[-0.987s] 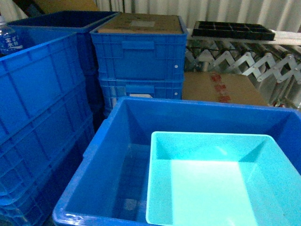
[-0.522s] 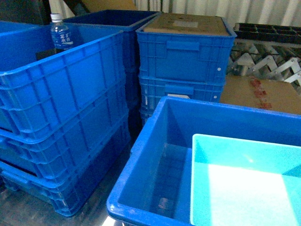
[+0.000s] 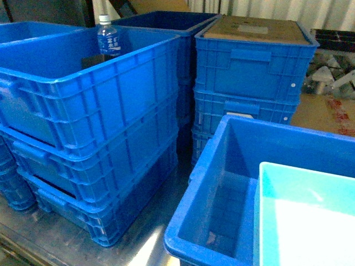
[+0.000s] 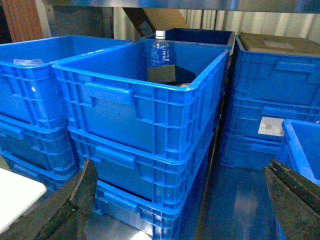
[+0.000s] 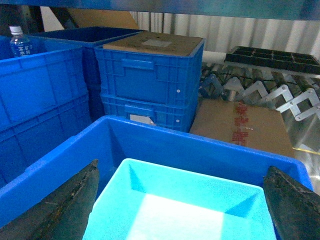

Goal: Stack blue boxes stably on right

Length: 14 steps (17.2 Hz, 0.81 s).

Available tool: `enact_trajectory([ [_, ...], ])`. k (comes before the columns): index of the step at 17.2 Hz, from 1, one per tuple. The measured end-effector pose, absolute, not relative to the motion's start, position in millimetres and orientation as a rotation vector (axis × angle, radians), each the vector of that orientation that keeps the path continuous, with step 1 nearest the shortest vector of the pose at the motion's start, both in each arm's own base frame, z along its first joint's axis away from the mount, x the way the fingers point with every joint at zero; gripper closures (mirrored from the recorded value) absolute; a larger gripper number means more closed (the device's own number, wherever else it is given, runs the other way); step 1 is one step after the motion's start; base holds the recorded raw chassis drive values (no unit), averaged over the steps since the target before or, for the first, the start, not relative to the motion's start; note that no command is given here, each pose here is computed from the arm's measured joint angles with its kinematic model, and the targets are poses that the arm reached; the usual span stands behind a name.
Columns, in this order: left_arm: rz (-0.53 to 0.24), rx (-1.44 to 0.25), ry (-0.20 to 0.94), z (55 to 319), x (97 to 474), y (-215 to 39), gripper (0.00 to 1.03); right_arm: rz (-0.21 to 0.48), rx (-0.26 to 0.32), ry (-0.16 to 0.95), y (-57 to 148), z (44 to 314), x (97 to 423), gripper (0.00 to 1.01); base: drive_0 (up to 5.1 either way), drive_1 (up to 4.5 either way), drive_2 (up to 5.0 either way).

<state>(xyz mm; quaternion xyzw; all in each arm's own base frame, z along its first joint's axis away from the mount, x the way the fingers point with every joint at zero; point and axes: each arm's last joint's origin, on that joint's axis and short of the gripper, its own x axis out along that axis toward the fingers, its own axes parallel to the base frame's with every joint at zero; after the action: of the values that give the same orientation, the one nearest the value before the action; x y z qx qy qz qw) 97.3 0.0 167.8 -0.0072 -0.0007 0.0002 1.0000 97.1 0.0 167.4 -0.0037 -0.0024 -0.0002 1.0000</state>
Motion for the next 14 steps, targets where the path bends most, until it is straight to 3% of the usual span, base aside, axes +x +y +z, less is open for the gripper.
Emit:
enact_trajectory([
  [14, 0.001, -0.014, -0.001, 167.8, 97.4, 0.0, 0.05, 0.000, -0.007, -0.005, 0.0, 167.4, 97.1, 0.03, 1.2, 1.18, 1.2],
])
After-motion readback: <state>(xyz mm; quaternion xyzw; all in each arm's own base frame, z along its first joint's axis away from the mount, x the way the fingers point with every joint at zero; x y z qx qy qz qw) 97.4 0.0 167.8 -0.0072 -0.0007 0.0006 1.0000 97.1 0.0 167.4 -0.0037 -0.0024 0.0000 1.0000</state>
